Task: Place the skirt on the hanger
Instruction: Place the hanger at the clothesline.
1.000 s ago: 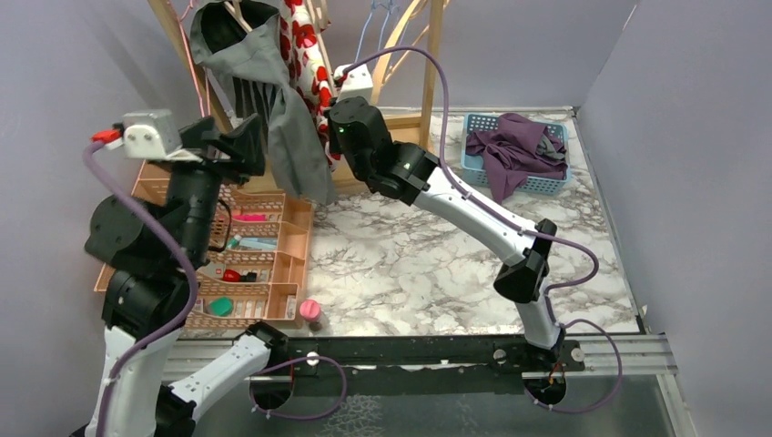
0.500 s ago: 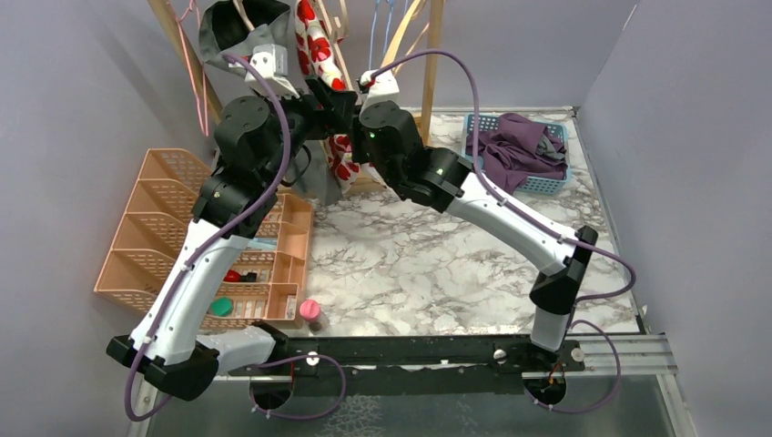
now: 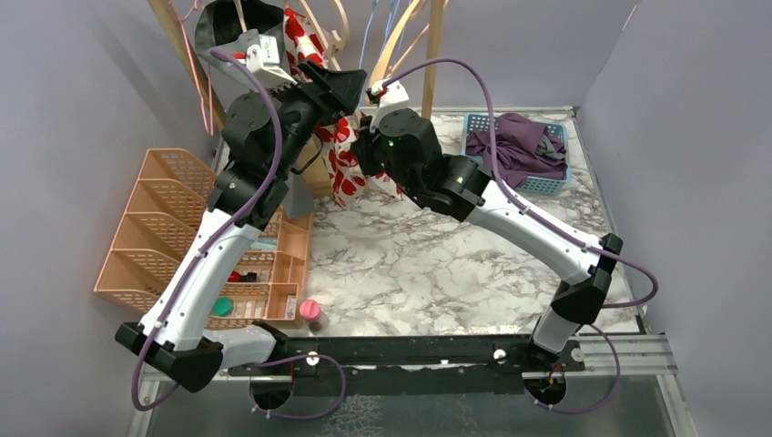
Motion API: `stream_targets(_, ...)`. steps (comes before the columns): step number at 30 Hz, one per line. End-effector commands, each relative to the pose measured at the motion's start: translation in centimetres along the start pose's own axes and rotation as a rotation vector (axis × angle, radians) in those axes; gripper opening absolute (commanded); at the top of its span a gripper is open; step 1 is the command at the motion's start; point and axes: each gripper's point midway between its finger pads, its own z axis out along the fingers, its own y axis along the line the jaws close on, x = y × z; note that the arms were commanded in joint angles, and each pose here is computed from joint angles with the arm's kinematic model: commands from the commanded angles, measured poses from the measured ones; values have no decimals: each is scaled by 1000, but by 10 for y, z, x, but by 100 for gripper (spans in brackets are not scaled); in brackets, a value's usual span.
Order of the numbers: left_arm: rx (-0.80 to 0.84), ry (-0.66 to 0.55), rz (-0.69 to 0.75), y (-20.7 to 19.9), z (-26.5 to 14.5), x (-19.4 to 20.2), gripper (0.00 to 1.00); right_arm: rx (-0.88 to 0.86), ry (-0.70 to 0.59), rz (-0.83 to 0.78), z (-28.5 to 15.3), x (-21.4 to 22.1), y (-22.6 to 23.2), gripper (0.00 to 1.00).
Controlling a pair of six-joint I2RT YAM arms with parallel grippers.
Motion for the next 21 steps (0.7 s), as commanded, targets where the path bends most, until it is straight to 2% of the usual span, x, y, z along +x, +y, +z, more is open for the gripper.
stream_targets(1,-9,23,-79,5,7,11,62,-85,-134,70,-23,-46,13,1)
stream_targets(15,-145,-9,-27,36,-11,11,57,-99,-160,79,-29,-51,12,1)
stream_targets(21,-97,16,-28,32,-8,20,60,-128,-167,74,-33,-53,16,1)
